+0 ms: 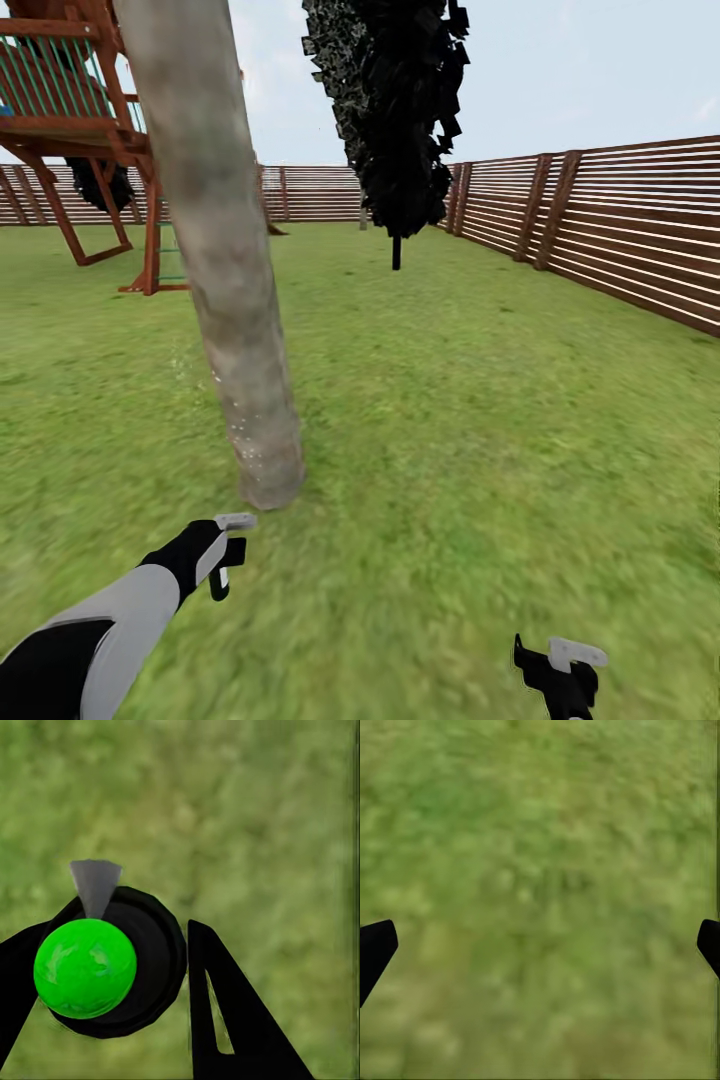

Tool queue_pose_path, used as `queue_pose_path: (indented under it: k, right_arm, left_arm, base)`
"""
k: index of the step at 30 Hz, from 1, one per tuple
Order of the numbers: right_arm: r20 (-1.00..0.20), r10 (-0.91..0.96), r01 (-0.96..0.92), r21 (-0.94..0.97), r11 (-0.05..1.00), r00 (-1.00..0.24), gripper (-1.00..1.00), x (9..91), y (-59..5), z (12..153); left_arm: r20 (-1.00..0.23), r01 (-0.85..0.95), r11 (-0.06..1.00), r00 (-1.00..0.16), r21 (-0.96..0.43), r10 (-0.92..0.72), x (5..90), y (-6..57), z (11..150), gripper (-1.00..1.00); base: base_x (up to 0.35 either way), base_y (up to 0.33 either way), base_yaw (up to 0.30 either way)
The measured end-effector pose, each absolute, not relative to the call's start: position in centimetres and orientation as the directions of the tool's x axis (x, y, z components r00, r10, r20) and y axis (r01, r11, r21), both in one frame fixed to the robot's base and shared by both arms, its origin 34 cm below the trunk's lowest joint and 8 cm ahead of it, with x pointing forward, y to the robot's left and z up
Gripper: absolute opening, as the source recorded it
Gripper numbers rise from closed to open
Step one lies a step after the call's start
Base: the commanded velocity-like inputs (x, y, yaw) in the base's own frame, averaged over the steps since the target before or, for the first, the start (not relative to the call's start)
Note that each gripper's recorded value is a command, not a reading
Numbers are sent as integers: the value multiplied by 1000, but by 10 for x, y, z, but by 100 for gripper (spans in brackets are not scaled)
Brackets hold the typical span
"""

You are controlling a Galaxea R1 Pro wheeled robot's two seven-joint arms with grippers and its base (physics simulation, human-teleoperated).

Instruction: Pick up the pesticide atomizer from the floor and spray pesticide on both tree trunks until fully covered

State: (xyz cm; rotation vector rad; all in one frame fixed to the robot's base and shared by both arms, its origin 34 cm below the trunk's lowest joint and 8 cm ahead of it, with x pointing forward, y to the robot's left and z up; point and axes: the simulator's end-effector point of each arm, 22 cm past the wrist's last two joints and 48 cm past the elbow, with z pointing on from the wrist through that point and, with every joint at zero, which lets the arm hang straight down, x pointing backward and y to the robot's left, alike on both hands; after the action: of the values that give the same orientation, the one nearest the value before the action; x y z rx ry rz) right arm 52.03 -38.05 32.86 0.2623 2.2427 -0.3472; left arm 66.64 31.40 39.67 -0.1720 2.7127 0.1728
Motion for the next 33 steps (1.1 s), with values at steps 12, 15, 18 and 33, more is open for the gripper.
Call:
queue_pose_path:
  k: [12,15,18,33]
  right_arm:
    - [-771,72,301,-160,940,-633,100,520,-381,329]
    - [-771,72,301,-160,940,-633,100,520,-381,329]
    - [-771,72,301,-160,940,-633,100,520,-381,329]
    - [-771,72,301,-160,940,-633,100,520,-381,329]
  left_arm:
    - [-413,-147,985,-906,93,-96,667,313,397,-100]
    - [-413,-146,985,-906,91,-96,667,312,397,-100]
    - [-413,-146,985,-906,90,-97,667,311,397,-100]
    - [-413,-146,985,-906,89,-97,667,310,397,-100]
  base:
    - [135,-276,121]
    - [112,-276,274]
    - [81,-276,276]
    - [76,-276,104]
